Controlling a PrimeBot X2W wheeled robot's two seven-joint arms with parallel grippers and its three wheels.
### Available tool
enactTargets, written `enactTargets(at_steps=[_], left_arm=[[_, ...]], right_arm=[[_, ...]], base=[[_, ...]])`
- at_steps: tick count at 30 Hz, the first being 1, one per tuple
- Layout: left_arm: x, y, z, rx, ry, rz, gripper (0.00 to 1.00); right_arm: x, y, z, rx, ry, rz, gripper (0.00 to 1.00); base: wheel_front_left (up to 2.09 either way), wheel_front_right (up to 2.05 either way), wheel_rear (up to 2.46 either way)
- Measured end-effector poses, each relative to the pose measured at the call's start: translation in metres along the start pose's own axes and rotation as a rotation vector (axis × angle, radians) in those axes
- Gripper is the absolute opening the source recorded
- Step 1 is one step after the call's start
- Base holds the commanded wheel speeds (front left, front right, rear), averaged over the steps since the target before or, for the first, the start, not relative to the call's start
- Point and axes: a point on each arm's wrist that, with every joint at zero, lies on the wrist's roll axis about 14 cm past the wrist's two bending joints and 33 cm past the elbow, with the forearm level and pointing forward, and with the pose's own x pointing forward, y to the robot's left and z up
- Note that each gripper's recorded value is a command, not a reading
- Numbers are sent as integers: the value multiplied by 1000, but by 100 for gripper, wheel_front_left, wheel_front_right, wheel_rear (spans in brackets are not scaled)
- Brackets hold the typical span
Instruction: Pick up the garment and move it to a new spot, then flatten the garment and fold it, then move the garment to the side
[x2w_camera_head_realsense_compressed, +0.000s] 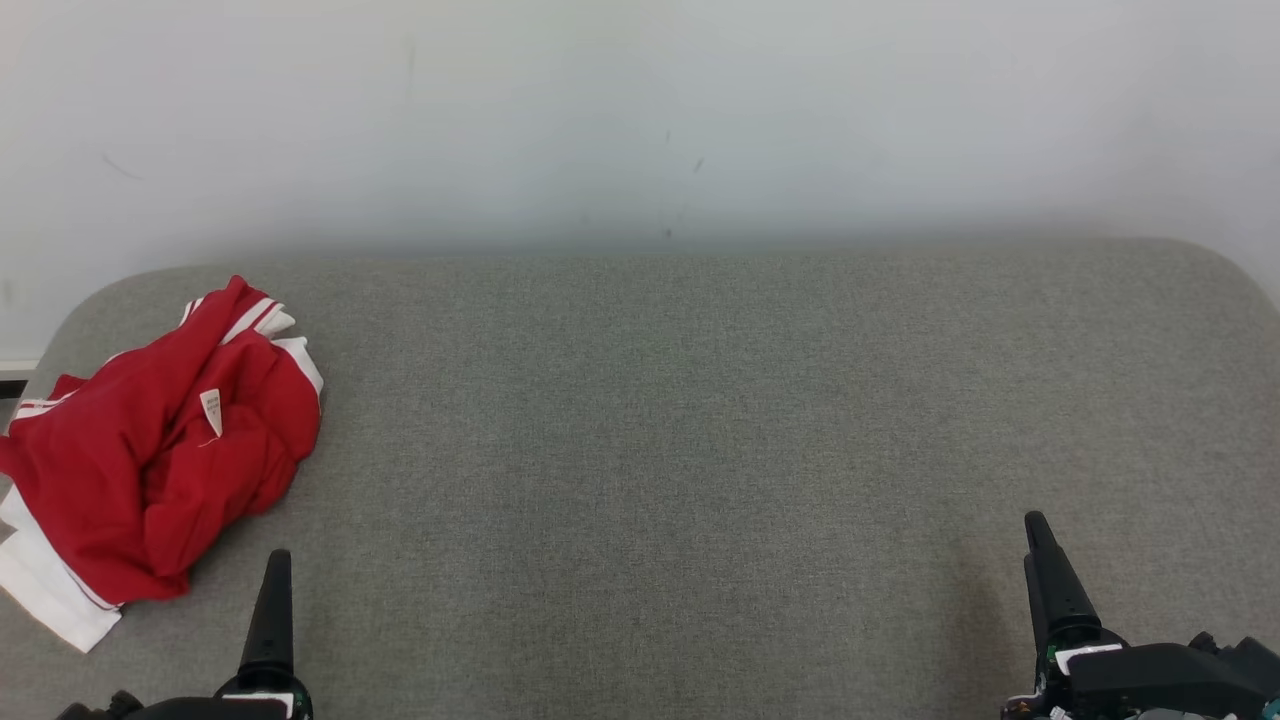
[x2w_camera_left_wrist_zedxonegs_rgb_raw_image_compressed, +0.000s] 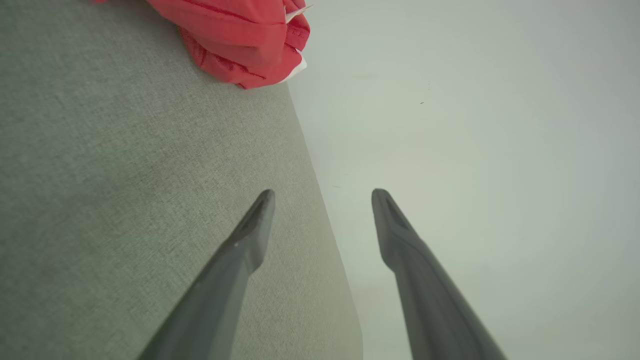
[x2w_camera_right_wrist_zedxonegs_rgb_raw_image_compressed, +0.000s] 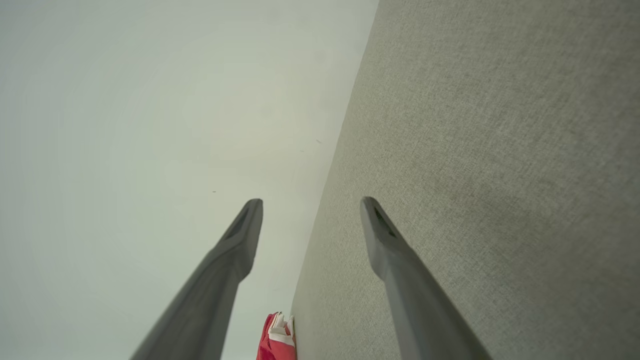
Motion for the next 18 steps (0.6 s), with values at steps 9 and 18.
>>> enactTargets(at_steps=[9, 18], left_arm=[[1, -8, 3, 208, -20, -15, 100], [0, -13, 4, 409, -35, -22, 100]], right_arm=[[1, 6, -2, -182, -4, 18, 100], [2, 12, -2, -358, -12, 41, 100]], base=[[0, 0, 0], [0, 0, 0]])
